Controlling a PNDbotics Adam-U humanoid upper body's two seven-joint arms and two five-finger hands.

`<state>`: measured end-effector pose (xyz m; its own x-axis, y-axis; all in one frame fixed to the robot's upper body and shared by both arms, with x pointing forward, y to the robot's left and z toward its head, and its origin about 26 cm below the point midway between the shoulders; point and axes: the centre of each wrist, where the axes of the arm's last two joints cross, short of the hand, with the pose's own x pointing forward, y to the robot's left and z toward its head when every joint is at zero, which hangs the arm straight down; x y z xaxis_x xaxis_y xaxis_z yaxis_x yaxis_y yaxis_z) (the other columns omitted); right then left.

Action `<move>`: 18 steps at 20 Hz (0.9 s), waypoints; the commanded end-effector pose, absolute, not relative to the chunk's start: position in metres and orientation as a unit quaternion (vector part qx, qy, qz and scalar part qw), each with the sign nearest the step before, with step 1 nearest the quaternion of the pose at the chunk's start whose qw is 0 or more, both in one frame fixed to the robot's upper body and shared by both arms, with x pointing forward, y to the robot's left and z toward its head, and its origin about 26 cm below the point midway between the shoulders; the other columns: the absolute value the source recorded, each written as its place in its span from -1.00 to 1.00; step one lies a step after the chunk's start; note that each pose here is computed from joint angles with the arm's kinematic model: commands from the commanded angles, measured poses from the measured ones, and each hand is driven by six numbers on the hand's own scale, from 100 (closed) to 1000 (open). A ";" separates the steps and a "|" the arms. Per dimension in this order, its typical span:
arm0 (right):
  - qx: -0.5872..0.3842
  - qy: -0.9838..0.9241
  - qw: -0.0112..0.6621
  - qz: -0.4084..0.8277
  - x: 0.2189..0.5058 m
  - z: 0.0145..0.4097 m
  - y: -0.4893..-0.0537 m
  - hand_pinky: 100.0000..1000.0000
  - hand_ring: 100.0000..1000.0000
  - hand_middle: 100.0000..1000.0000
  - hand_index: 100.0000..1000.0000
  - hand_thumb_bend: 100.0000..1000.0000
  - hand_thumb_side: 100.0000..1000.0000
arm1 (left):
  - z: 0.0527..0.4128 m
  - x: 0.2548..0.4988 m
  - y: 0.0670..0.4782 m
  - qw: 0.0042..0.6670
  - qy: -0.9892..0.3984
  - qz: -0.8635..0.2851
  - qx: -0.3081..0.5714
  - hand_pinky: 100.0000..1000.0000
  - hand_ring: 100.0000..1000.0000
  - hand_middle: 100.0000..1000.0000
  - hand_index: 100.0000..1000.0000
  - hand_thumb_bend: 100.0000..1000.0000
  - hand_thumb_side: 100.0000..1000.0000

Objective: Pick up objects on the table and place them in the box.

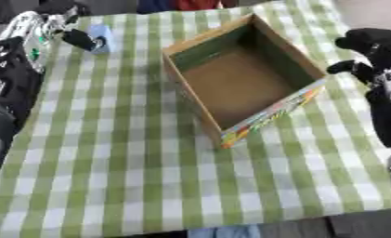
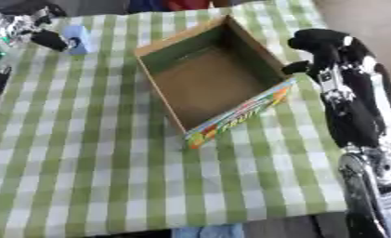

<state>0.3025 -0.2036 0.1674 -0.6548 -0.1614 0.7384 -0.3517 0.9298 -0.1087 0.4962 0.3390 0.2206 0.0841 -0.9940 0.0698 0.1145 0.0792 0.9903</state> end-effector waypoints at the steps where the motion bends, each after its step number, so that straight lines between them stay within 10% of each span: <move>1: 0.143 -0.908 0.374 0.126 0.301 0.176 -0.202 0.11 0.53 0.36 0.38 -1.00 -0.19 | 0.235 0.495 0.346 0.556 -0.469 -0.478 0.492 0.56 0.59 0.65 0.82 -0.54 -0.29; 18: 0.144 -0.908 0.373 0.125 0.301 0.176 -0.201 0.11 0.53 0.36 0.38 -1.00 -0.16 | 0.236 0.494 0.349 0.544 -0.469 -0.454 0.528 0.58 0.60 0.67 0.88 -0.59 -0.22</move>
